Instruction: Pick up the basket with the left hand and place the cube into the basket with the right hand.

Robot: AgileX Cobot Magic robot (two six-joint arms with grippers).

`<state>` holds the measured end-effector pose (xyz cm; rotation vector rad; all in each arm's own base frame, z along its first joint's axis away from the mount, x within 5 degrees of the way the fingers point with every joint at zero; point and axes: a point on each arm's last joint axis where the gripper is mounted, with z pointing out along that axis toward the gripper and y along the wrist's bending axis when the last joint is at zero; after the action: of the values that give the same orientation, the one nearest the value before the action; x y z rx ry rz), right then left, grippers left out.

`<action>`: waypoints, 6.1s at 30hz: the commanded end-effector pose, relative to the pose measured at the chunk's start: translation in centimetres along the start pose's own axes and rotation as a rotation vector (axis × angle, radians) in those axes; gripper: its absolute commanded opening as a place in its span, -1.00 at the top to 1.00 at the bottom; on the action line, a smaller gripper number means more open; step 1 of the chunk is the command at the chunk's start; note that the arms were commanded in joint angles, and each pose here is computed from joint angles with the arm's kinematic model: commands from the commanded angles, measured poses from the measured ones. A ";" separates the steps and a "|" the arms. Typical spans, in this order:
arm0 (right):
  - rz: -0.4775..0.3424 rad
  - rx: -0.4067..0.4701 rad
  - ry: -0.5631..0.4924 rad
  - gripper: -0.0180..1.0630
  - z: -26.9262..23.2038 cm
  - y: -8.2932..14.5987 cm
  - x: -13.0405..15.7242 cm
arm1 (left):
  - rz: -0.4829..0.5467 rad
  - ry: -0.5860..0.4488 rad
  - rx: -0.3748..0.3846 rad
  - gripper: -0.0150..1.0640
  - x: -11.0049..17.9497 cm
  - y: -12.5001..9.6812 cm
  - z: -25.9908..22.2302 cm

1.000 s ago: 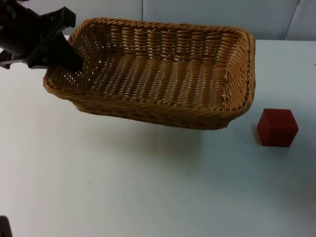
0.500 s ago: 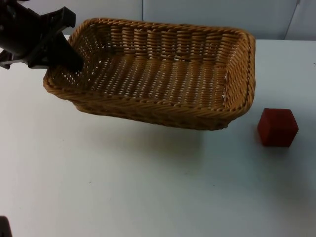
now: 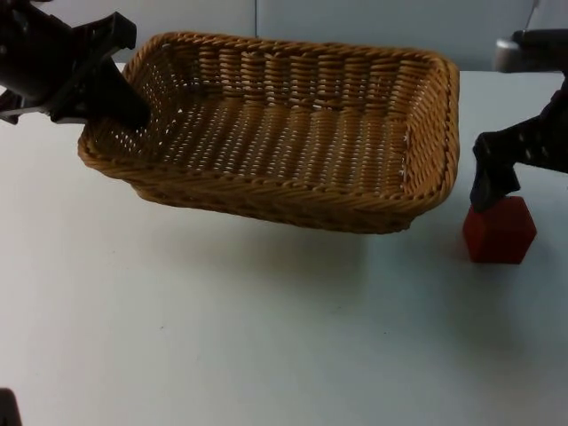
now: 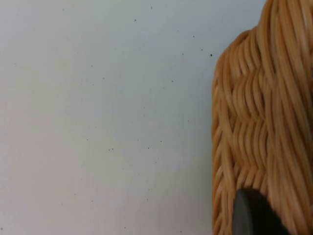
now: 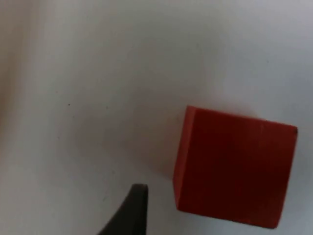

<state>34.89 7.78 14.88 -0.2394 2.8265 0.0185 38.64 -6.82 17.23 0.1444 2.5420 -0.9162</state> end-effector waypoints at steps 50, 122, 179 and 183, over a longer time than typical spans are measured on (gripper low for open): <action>-0.446 -0.306 -0.269 0.05 -7.3 16.9 -6.3 | -0.026 -0.020 0.033 0.97 -0.2 -0.6 -0.4; -0.004 -0.035 -0.542 0.97 -23.7 -6.7 -11.2 | 0.188 0.118 -0.173 -0.37 -0.4 4.0 4.9; -0.068 0.013 -0.820 0.97 -24.6 -1.7 31.1 | 0.379 -0.638 -0.562 0.97 30.3 -11.4 -26.6; -0.073 -0.009 -0.787 0.97 -23.6 -1.5 30.9 | 0.368 -0.602 -0.563 0.97 30.5 -11.2 -26.5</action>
<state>-1.10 0.20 28.38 -0.2464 2.0450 0.0772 -0.95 -0.35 29.01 0.1362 1.9992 -0.0525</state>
